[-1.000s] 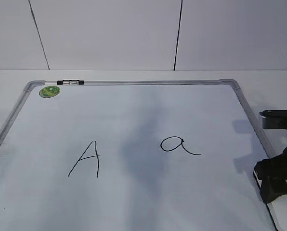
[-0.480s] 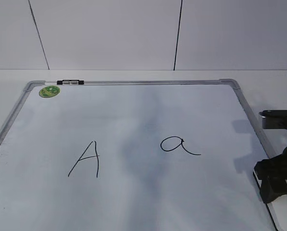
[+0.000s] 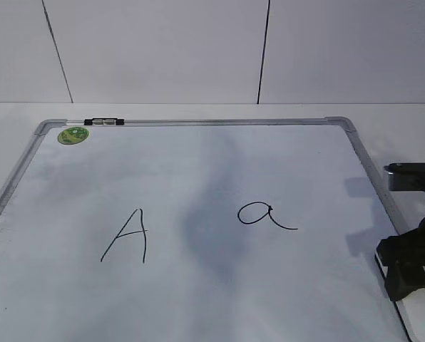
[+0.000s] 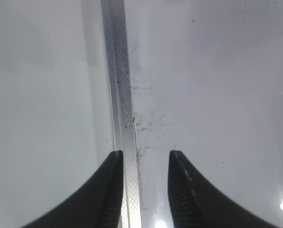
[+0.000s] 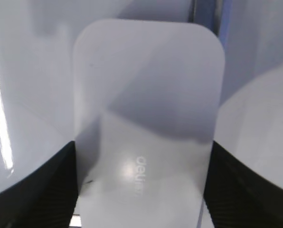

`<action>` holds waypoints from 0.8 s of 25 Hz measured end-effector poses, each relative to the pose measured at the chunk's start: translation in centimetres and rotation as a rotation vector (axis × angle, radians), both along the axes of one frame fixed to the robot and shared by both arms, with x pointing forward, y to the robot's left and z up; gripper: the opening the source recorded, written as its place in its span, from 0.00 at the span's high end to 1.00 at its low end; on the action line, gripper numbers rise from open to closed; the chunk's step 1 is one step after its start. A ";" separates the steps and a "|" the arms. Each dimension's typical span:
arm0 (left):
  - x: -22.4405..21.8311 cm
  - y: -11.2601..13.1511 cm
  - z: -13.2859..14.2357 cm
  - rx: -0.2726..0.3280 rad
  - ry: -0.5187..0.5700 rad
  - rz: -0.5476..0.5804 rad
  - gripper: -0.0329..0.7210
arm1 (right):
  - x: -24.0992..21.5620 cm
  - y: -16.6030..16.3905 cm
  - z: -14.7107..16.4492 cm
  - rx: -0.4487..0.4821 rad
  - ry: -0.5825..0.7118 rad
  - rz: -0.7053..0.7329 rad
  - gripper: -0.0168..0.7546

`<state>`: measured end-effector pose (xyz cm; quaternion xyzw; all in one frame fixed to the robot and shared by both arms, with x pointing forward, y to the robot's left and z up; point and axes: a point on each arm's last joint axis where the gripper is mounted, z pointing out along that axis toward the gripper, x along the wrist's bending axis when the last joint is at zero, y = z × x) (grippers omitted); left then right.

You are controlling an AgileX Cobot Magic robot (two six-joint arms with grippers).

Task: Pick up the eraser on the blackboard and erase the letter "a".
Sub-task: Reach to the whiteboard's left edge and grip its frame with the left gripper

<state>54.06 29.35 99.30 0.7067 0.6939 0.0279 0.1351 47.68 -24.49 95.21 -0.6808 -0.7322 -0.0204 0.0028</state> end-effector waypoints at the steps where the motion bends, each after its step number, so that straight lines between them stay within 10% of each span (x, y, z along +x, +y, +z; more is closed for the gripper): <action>1: 0.5 0.0 -0.5 0.000 0.012 0.000 0.64 | 0.0 0.0 0.0 0.000 0.000 0.000 0.21; 20: 5.3 0.4 -5.7 0.040 0.055 -0.017 0.65 | 0.0 0.0 0.0 0.000 0.002 0.000 0.21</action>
